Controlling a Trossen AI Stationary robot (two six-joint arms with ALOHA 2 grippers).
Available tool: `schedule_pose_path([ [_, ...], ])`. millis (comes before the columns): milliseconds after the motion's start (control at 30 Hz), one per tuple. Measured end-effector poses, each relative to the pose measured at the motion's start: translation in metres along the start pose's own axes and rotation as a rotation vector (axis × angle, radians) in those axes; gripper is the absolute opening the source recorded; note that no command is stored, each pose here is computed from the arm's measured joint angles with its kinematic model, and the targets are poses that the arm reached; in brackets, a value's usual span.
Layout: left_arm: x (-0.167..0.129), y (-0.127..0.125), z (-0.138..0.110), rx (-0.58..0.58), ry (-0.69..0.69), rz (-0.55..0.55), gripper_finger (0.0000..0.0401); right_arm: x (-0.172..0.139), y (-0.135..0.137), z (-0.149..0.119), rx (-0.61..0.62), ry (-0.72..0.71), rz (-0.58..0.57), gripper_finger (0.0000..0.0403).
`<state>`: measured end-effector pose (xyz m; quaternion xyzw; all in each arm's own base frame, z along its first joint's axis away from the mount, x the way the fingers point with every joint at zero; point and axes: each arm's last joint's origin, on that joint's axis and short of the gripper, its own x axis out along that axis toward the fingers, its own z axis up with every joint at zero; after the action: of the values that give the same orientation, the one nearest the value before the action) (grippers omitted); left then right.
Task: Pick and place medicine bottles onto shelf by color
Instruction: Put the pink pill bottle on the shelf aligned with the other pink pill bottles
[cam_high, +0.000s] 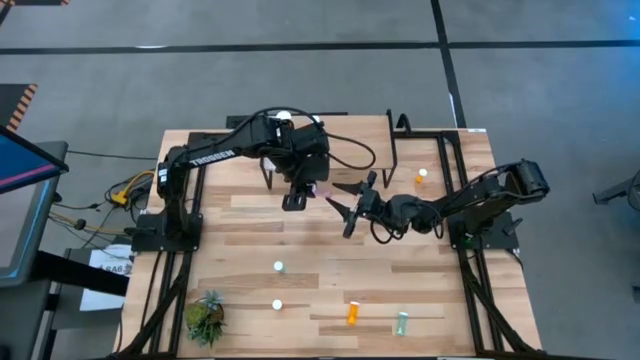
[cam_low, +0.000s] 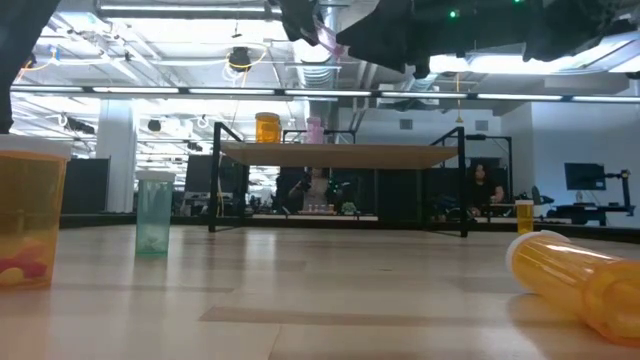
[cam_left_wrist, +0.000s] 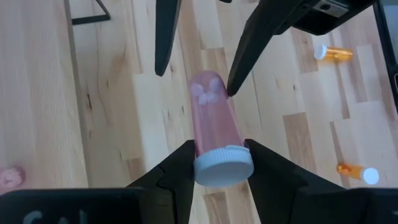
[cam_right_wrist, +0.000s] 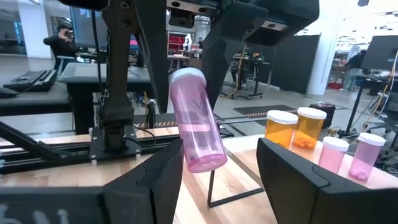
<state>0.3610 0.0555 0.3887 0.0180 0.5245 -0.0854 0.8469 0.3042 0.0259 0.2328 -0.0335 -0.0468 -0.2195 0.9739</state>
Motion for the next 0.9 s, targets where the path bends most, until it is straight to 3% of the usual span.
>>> schedule_pose_path([
  [433, 0.0, -0.0001, -0.0027, -0.023, 0.031, 0.014, 0.012, -0.0015, 0.0018, 0.0063, 0.011, -0.054, 0.0, 0.0225],
  [900, 0.0001, -0.0009, 0.0018, -0.005, -0.023, -0.025, 0.012, 0.0024, -0.0038, -0.0013, 0.031, 0.009, -0.017, 0.0225],
])
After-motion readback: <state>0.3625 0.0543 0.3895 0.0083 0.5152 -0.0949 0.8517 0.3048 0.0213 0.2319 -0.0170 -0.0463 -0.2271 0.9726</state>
